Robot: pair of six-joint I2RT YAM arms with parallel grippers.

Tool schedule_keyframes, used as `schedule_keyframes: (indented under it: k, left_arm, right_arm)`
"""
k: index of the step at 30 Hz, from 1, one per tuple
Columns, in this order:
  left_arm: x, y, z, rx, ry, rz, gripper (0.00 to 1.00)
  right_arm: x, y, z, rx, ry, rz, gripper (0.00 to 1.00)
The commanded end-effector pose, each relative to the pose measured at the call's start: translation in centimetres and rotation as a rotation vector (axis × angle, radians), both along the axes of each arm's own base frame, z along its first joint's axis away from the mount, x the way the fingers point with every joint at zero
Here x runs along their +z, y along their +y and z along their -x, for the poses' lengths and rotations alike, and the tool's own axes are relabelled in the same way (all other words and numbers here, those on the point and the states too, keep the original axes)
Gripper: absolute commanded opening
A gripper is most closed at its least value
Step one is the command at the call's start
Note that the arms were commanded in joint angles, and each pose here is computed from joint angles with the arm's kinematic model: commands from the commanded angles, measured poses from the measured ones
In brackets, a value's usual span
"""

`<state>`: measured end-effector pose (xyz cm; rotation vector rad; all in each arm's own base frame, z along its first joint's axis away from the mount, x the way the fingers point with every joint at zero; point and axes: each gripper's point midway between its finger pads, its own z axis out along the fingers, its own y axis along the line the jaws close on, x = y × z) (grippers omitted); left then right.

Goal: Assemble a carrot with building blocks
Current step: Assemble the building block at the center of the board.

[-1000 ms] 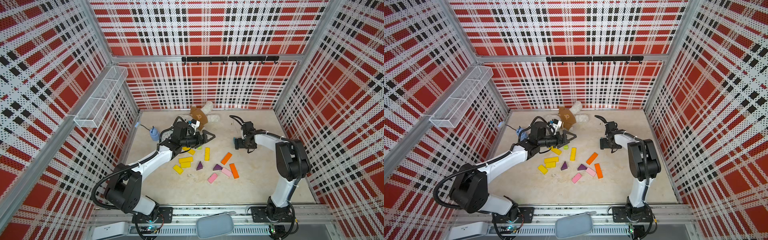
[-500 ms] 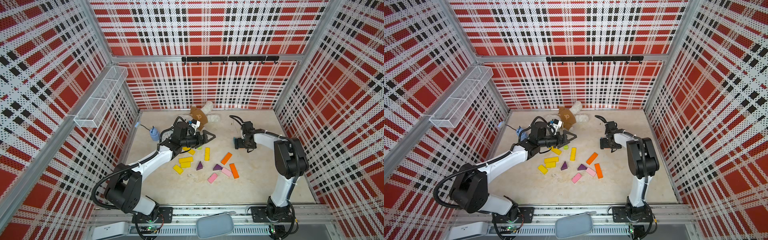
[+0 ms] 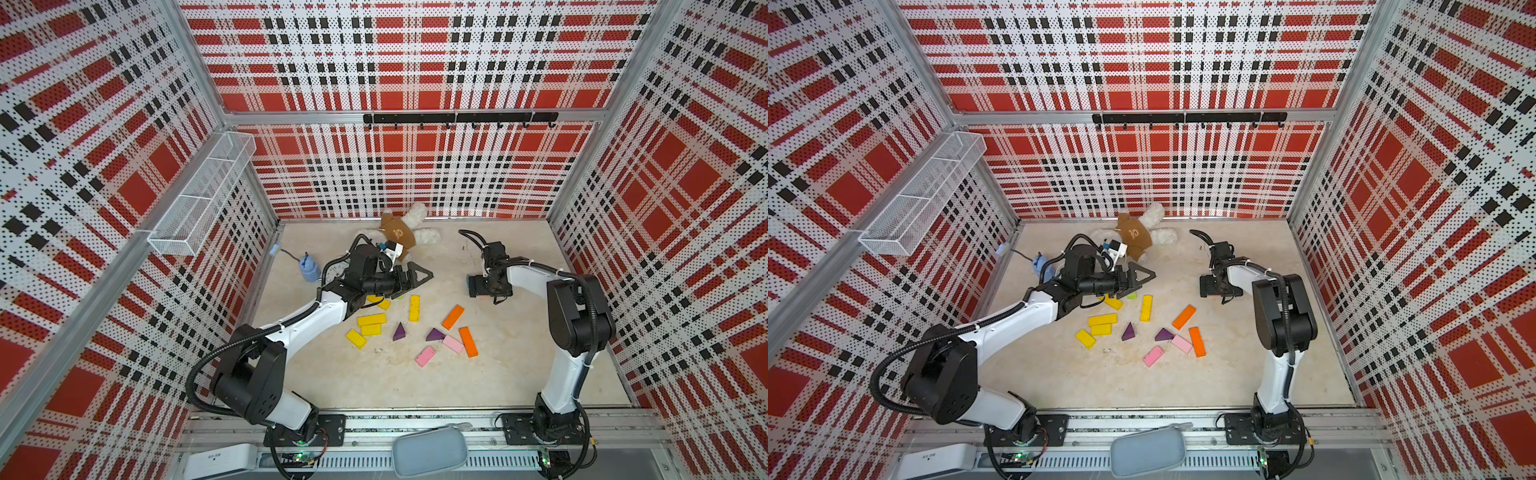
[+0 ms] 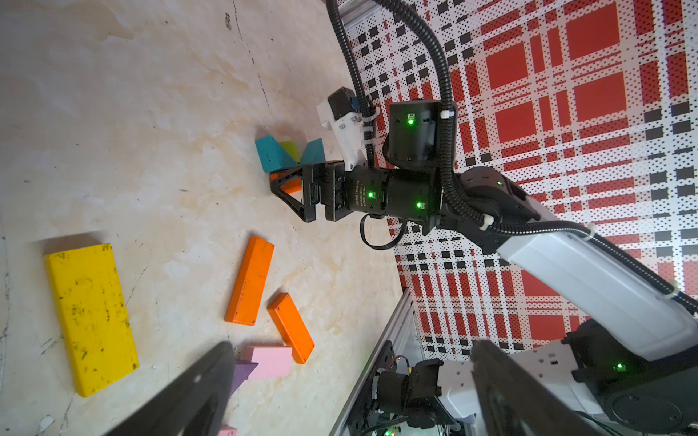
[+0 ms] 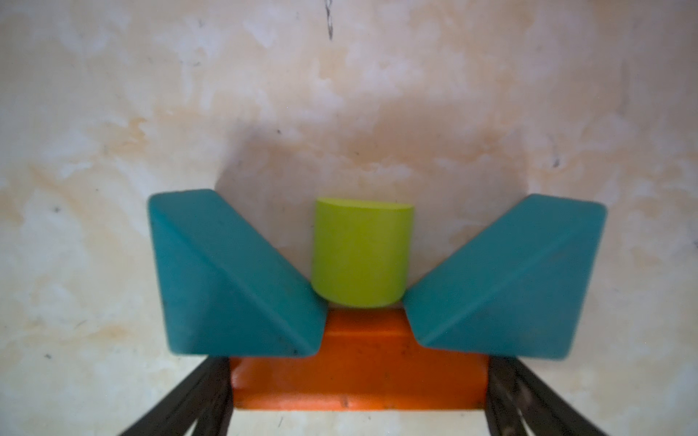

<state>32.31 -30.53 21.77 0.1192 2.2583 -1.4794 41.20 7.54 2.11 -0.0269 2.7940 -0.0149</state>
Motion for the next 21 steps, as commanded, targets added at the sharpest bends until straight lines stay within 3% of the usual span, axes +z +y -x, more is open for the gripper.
schedule_keyframes:
  k: [1, 14, 21]
  left_arm:
    - [0.5, -0.6, 0.1, -0.024, -0.020, 0.012, 1.00]
    - [0.4, -0.9, 0.3, -0.032, -0.021, 0.010, 0.99]
    - [0.6, -1.0, 0.5, -0.036, -0.026, 0.012, 0.99]
  right_arm:
    - [0.5, -0.2, -0.4, -0.014, -0.015, 0.001, 0.98]
    - [2.7, -0.2, 0.5, -0.034, -0.034, -0.022, 1.00]
    - [3.3, -0.9, 2.4, -0.085, -0.026, -0.018, 0.92]
